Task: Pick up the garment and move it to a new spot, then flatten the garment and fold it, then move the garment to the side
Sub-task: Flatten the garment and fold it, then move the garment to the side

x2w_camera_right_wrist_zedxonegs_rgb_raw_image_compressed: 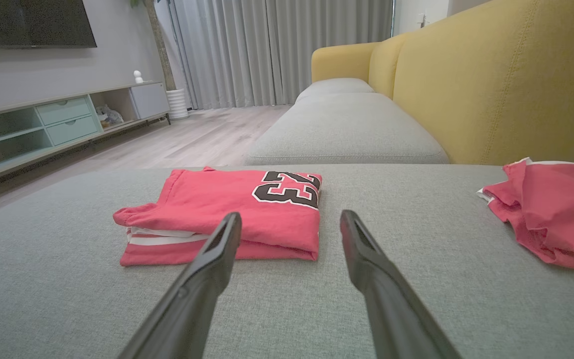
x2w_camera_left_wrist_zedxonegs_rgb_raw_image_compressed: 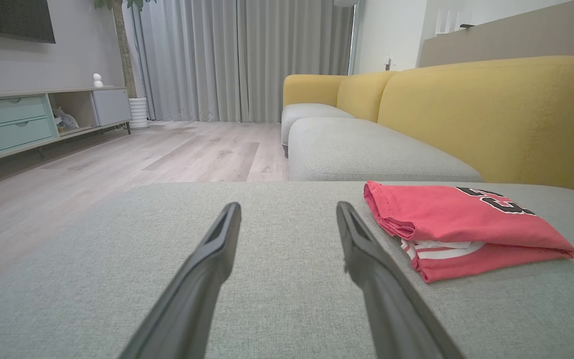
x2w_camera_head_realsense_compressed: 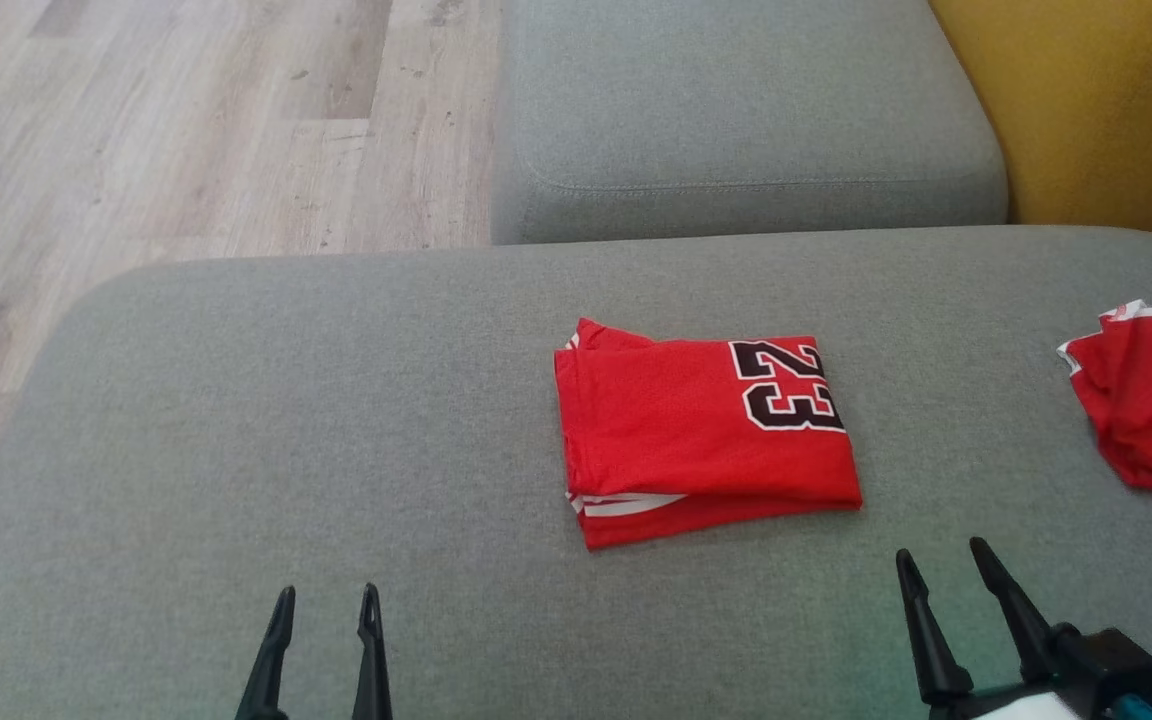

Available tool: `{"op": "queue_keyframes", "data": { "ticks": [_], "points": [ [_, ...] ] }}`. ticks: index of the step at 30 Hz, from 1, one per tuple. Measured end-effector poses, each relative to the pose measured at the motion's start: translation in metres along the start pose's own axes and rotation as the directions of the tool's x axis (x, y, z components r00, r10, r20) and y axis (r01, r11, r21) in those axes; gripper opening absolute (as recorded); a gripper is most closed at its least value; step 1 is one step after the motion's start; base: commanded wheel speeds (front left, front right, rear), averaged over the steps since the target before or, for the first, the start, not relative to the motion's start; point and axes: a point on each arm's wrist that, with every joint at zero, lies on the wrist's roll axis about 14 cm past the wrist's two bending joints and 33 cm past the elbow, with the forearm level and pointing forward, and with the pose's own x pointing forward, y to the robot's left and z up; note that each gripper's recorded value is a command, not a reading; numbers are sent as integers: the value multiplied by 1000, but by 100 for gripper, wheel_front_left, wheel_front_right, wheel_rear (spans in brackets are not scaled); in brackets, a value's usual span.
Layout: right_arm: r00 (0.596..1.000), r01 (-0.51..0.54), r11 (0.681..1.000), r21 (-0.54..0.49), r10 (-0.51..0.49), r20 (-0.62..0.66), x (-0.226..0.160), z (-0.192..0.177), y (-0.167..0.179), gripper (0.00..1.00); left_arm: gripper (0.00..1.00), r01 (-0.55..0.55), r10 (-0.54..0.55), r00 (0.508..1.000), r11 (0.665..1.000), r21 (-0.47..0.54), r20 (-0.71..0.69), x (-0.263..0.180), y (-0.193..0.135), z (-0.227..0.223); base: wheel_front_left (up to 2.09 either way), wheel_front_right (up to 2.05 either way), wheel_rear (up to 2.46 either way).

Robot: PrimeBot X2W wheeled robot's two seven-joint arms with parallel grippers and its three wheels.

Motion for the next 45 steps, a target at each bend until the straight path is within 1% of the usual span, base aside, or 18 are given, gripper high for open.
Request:
{"op": "queue_keyframes", "data": {
  "ticks": [22,40,45],
  "points": [
    [1000,4,1000,2,-4,16,-1,4,0,100,100,-15,15,1000,1000,1,-11,-8,5,-4,0,0,0],
    [1000,-1,1000,4,1,-1,1,-1,1,100,100,-19,19,1000,1000,10,-18,-8,6,-6,0,0,0],
    [1000,14,1000,11,-14,-12,3,-3,-3,100,100,-15,16,1000,1000,15,-23,-5,6,-7,0,0,0]
  ]
}}
